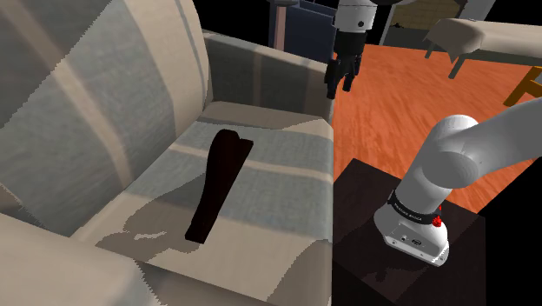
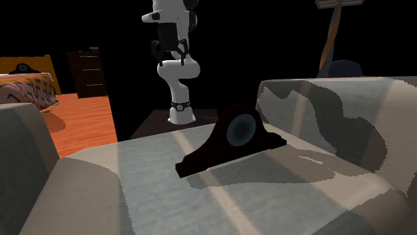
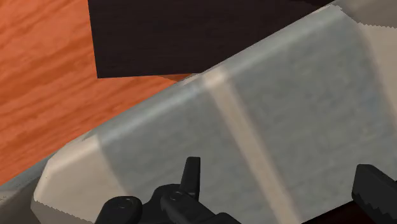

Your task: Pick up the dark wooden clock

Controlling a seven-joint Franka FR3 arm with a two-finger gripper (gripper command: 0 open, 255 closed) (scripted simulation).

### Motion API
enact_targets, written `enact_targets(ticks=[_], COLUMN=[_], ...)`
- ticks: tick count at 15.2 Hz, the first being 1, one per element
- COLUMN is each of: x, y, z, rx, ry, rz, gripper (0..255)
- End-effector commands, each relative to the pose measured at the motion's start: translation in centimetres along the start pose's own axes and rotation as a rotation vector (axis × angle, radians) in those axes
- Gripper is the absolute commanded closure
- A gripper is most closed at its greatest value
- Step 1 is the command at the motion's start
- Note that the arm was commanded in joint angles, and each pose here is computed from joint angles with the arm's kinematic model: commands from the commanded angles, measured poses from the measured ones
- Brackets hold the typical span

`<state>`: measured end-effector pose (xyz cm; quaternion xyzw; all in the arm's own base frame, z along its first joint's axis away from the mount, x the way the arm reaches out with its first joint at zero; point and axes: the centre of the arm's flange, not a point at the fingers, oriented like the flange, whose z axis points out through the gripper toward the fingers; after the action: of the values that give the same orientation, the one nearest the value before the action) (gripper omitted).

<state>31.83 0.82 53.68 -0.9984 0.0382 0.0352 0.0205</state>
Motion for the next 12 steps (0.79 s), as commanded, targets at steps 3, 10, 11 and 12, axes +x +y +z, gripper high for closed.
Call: enact_targets(ticks=[3,10,11,12], x=[0.8,4.7,5.4,6.1], y=[-2.2,-9.6,-10.5,-11.5], z=[0.9,3.8,4.2,4.6], rx=[0.010,0.046,0.051,0.056], ry=[-0.007,-0.031,-0.035,-0.038], rz=[0.075,0.336,0.374,0.411], gripper=[0,0,0,0])
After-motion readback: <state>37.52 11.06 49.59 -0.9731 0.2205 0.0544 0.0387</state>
